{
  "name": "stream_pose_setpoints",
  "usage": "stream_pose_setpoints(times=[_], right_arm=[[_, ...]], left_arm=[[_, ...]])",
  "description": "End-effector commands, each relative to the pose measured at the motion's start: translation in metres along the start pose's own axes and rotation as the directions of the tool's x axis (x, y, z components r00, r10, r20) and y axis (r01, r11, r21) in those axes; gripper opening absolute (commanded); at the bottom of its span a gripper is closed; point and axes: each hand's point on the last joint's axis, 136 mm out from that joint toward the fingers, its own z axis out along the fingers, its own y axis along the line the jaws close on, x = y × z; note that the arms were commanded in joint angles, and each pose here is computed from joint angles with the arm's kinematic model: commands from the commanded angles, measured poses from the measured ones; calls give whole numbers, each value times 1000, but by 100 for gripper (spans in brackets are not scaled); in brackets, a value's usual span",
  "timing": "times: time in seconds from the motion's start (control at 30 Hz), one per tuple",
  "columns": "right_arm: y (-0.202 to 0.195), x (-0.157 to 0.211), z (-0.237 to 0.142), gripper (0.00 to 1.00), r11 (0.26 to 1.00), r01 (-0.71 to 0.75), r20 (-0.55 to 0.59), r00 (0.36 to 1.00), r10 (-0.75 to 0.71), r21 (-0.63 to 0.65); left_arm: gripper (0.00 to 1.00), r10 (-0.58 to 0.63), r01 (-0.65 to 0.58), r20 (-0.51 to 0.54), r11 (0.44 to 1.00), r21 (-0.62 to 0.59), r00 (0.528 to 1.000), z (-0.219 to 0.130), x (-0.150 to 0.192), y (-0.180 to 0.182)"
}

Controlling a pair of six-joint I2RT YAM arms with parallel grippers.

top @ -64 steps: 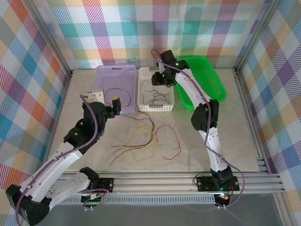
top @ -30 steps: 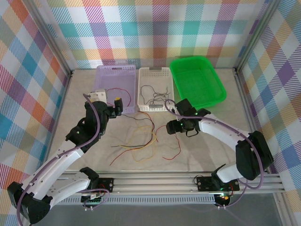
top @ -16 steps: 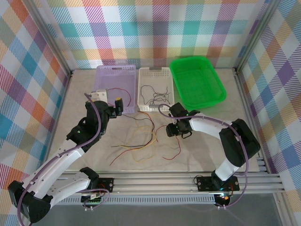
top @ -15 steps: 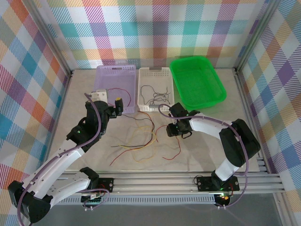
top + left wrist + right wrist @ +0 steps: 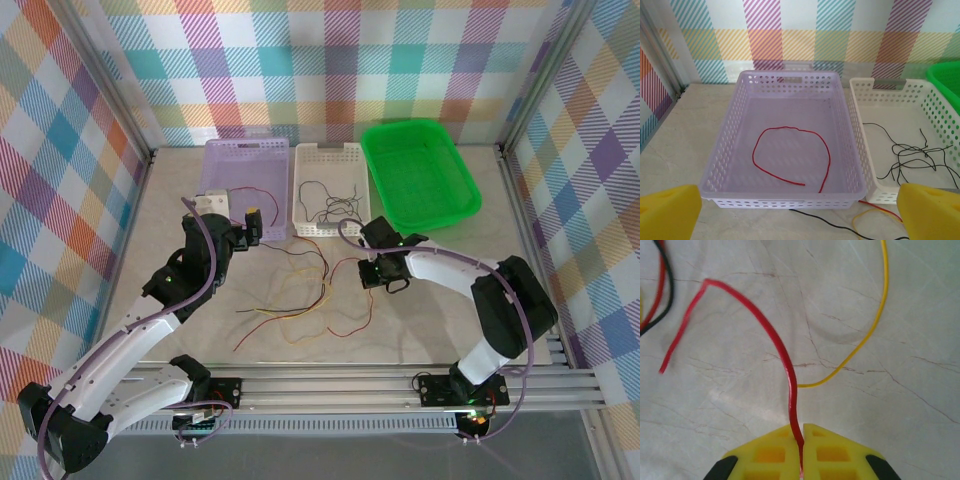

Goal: Untangle the cables

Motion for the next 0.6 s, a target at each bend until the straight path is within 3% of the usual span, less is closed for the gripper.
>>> stream_pose_setpoints(times=[0.0, 0.37, 0.57], right_arm=[[9, -10, -25, 2, 999, 4, 48, 999, -2, -38], [37, -66, -120, 0, 994, 50, 267, 963, -22, -96], [65, -111, -136, 0, 989, 89, 308, 950, -48, -120]], left_arm=[[100, -12, 13, 26, 1000, -9, 1000, 0, -7, 4], [100, -16, 16, 35, 1000, -13, 999, -2, -9, 5], [100, -35, 37, 73, 999, -29, 997, -10, -16, 13]])
